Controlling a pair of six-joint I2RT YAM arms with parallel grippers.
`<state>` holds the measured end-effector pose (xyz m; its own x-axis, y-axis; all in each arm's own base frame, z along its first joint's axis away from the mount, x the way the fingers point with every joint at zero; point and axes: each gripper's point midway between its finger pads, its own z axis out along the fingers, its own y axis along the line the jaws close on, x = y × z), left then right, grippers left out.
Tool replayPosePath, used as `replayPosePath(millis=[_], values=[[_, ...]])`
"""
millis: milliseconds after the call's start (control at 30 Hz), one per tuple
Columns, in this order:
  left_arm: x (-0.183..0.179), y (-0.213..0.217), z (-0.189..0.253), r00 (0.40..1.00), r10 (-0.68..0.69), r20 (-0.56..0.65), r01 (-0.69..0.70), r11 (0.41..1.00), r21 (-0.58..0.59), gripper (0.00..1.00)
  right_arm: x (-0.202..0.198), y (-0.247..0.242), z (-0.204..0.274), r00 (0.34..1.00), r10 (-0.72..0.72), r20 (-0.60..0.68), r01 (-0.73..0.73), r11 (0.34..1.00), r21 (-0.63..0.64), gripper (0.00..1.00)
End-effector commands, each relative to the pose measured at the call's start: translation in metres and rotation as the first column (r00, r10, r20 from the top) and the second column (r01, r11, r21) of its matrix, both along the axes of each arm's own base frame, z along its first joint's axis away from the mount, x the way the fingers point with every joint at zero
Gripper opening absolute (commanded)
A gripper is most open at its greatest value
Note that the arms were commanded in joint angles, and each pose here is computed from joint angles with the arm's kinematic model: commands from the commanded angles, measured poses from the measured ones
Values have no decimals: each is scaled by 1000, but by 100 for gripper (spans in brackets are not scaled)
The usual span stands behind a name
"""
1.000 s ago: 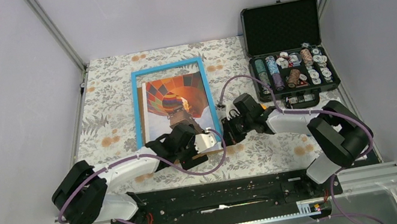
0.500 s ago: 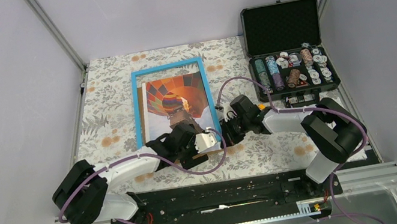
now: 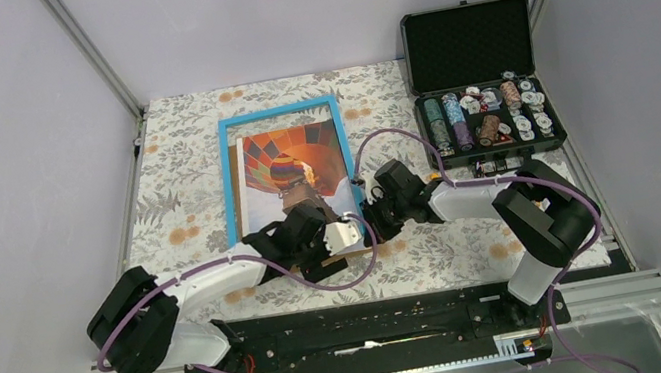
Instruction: Take the photo out of the frame
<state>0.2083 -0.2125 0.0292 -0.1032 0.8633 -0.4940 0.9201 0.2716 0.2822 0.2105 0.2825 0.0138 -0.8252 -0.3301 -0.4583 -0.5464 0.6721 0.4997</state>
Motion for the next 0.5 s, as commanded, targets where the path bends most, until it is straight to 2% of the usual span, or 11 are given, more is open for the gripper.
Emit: replayPosePath(millis=[0, 167, 467], values=[[6, -20, 33, 1000, -15, -3, 15, 991, -132, 99, 9, -11, -8, 998, -11, 59, 16, 996, -83, 0], [13, -26, 47, 1000, -9, -1, 9, 983, -183, 99, 8, -14, -10, 998, -9, 58, 14, 995, -99, 0], [29, -24, 33, 1000, 26, 1, -25, 990, -142, 99, 8, -20, -8, 998, -22, 55, 29, 991, -134, 0]])
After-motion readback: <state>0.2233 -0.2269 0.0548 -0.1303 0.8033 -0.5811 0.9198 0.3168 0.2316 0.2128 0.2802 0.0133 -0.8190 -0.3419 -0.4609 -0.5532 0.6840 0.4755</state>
